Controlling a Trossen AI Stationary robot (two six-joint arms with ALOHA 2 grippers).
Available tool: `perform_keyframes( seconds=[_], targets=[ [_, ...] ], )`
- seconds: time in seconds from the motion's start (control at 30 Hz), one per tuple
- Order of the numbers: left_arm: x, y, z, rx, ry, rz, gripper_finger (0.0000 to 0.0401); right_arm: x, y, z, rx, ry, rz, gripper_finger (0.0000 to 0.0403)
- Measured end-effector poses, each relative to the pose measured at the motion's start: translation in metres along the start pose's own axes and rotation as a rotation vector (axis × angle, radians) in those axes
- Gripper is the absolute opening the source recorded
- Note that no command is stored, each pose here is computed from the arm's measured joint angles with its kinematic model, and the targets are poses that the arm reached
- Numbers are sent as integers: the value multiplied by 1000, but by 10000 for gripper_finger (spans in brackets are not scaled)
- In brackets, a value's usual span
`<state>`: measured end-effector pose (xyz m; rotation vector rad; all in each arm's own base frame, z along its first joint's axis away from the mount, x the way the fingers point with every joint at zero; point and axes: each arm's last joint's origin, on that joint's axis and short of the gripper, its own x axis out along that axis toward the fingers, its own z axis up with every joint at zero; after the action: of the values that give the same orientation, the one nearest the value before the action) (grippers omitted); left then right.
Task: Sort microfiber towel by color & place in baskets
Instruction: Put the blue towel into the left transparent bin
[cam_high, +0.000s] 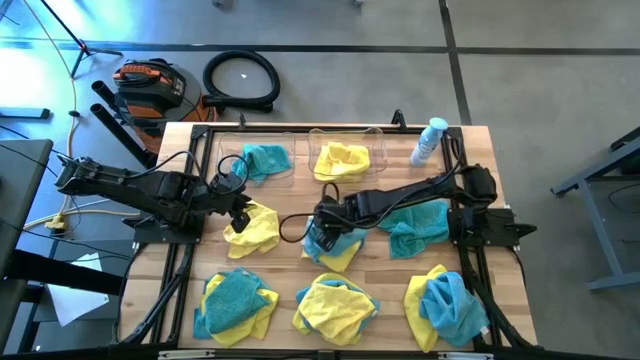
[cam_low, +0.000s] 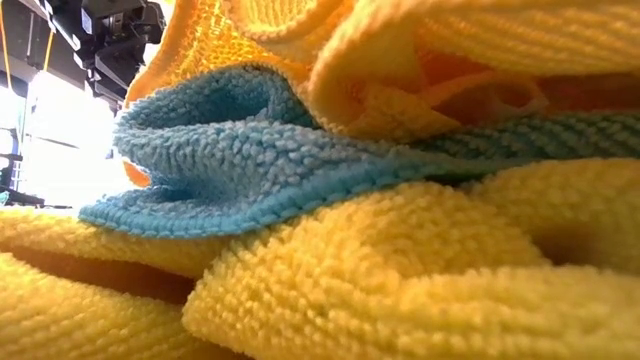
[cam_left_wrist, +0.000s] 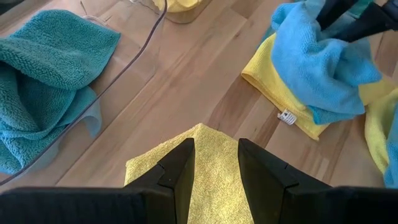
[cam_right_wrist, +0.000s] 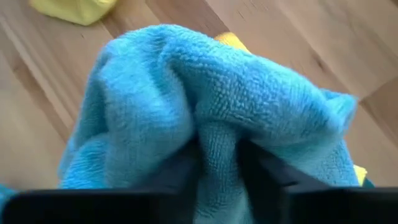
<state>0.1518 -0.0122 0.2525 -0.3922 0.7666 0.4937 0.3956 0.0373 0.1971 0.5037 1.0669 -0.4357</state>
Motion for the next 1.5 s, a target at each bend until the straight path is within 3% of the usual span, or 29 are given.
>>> perform_keyframes(
  seconds=[0.1, 0.3, 0.4, 0.6, 0.77, 0.87, 1.03, 1.2, 1.5],
  targets=[
    [0, 0, 0, -1, 0, 0, 113, -8, 3, 4, -7, -14, 13, 17],
    [0, 0, 0, -3, -2, -1, 113, -50, 6, 18, -4, -89, 33, 25],
    [0, 0, 0, -2, -3, 0, 113, -76, 7, 26, -20, -164, 35, 7],
    [0, 0, 0, -18, -9, 5, 113, -127, 5, 51, -98, -369, 43, 8],
    [0, 0, 0, -97, -8, 6, 113, -148, -10, 86, -158, -515, 41, 4],
    [0, 0, 0, -157, -9, 6, 113, -153, -28, 108, -178, -579, 96, 3],
    [-2, 1, 0, -215, -15, -2, 113, -141, -59, 144, -177, -653, 245, 2],
    [-6, 2, 1, -226, -34, -22, 113, -110, -67, 169, -210, -707, 386, 1],
    [-6, 1, 3, -233, -53, -22, 113, -31, -72, 185, -275, -734, 360, 5]
  ],
)
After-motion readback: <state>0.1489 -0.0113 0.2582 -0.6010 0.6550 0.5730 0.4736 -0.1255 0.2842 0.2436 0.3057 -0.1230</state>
